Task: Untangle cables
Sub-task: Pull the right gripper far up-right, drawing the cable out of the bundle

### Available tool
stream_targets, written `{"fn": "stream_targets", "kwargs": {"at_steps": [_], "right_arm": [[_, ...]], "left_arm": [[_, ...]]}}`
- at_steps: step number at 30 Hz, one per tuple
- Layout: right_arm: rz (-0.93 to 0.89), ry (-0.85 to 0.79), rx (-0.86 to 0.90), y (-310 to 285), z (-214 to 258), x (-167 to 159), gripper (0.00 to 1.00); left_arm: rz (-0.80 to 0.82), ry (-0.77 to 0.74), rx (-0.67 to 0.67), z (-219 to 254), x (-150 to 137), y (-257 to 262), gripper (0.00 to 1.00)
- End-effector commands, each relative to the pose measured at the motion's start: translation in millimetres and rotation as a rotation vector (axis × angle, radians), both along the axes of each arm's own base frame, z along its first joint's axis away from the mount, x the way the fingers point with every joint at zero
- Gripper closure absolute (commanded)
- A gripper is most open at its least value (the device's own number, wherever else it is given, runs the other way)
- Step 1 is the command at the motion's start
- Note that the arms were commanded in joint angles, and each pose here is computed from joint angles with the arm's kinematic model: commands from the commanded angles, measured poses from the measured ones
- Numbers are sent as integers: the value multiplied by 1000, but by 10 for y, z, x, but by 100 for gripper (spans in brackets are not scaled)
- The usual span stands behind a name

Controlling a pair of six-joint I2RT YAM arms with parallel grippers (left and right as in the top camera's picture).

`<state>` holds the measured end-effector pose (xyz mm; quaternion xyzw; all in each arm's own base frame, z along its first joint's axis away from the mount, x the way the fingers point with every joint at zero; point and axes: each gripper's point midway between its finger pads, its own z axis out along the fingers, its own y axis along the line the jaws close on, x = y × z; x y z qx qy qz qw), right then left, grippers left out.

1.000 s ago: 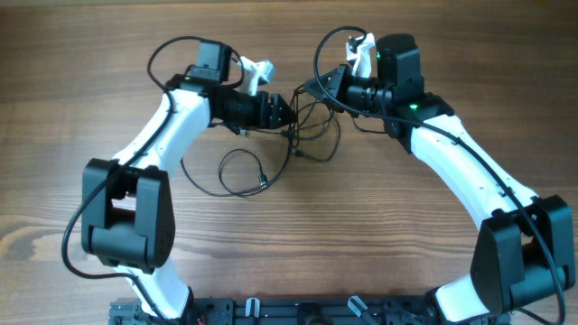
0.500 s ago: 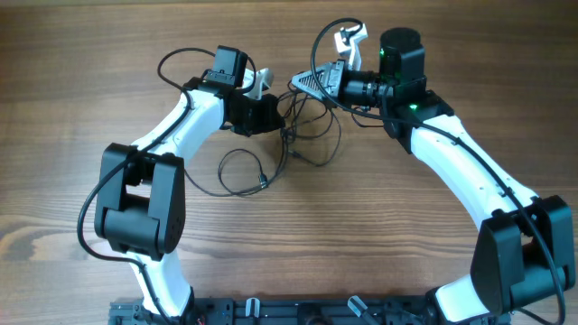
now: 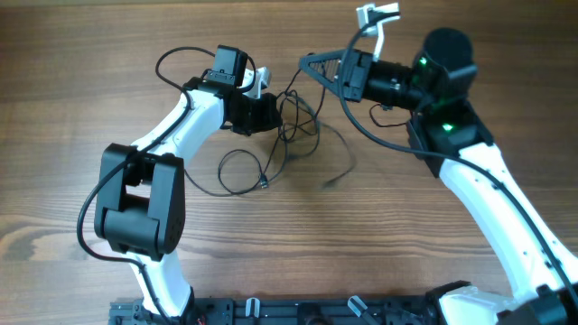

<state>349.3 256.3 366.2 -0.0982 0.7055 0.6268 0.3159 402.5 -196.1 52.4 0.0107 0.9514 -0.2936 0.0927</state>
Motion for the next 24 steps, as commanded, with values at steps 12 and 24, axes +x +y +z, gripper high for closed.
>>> {"fn": "stream_targets", "kwargs": {"at_steps": [12,24], "right_arm": [[22,-268,232,-760,1238,-411,96],[-138,-279,251,-1524,1513,-483,95]], "left_arm": [[34,20,44,-105,7,104,96],[34,20,44,-105,7,104,96]]}}
